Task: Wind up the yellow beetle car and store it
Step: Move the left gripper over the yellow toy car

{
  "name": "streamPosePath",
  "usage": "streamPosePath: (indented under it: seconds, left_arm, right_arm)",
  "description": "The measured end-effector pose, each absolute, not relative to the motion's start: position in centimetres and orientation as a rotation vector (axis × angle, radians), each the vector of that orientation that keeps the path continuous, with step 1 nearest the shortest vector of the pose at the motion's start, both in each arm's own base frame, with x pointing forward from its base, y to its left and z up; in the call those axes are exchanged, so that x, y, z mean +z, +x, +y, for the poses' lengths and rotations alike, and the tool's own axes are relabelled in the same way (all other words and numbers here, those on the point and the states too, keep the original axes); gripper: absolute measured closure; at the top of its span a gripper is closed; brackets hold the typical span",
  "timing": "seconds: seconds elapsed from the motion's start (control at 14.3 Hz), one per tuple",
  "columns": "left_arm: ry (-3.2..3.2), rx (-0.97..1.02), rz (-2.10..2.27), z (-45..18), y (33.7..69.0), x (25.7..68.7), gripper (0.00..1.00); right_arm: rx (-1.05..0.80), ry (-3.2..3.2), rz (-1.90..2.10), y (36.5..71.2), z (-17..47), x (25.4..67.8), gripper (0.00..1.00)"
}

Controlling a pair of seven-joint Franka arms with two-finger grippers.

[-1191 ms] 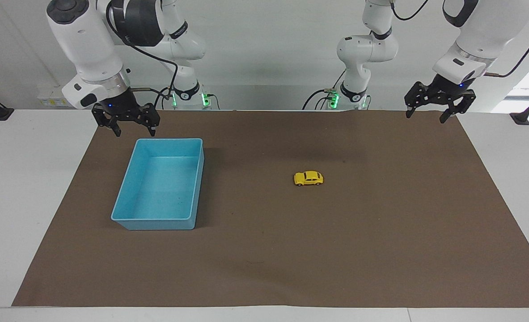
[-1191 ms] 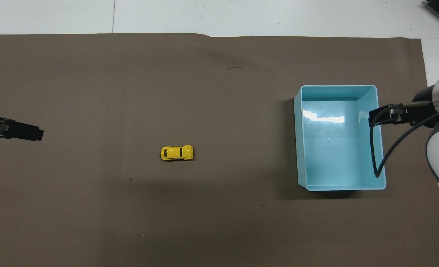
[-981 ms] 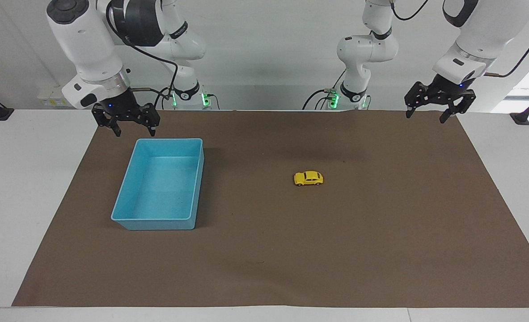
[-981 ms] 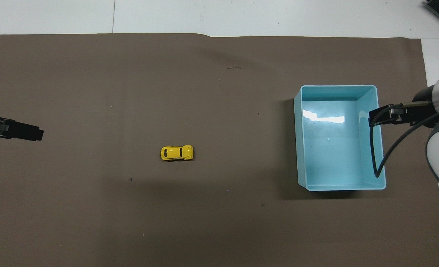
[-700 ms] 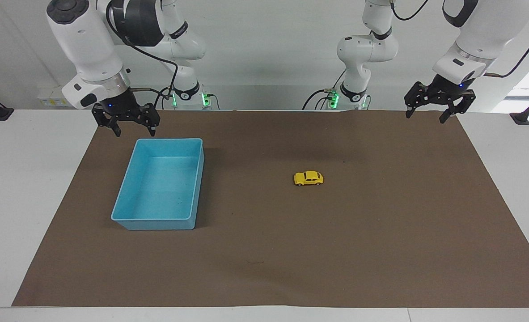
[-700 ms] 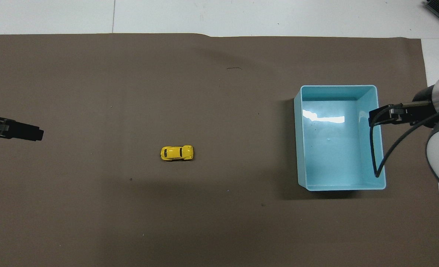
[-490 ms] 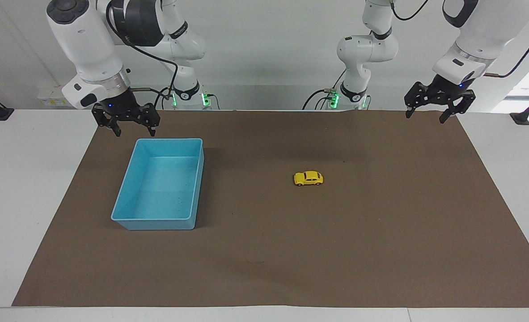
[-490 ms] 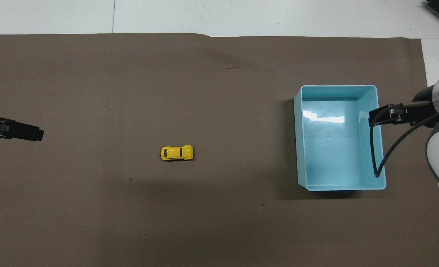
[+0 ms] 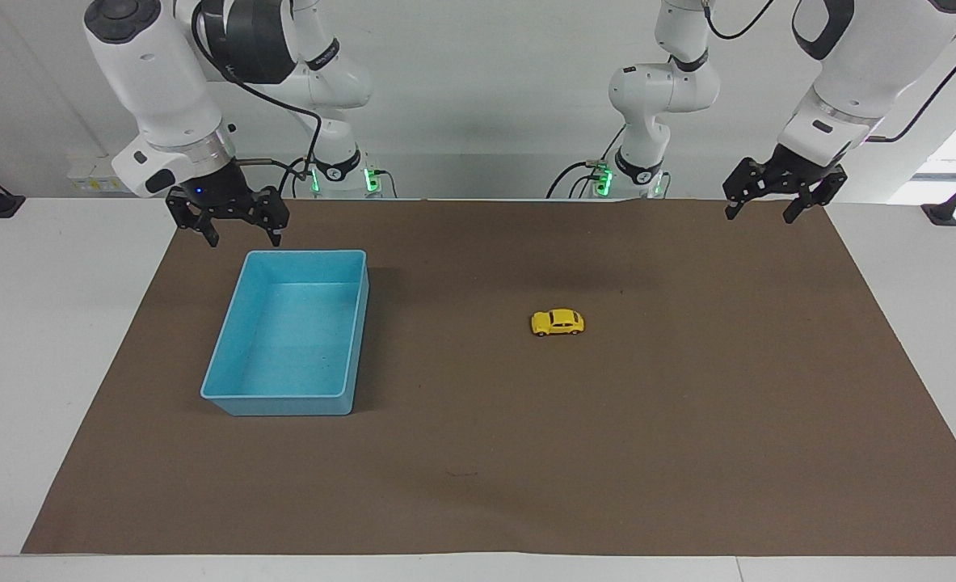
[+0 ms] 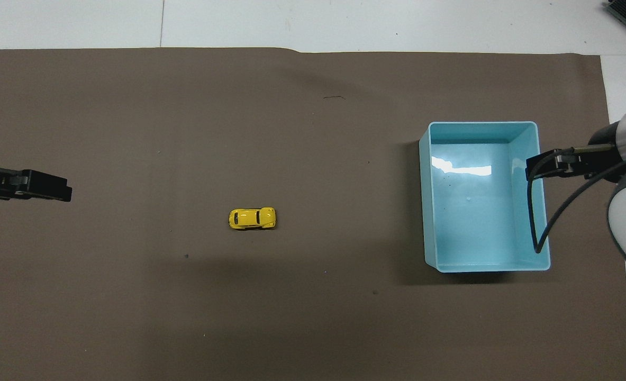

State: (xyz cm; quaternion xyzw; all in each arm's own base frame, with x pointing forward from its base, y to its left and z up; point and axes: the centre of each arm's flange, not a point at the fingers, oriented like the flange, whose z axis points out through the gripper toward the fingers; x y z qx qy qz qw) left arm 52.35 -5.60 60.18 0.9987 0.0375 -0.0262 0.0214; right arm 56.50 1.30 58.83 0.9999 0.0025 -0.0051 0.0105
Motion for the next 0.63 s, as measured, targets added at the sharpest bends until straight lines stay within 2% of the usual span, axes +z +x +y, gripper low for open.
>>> streamPosePath:
  seconds: [0.63]
  left_arm:
    - [2.979, -0.119, 0.92, -7.4, 52.6, 54.9, 0.0]
  right_arm:
    - [-0.016, 3.12, 0.008, 56.5, 1.3, 58.8, 0.0]
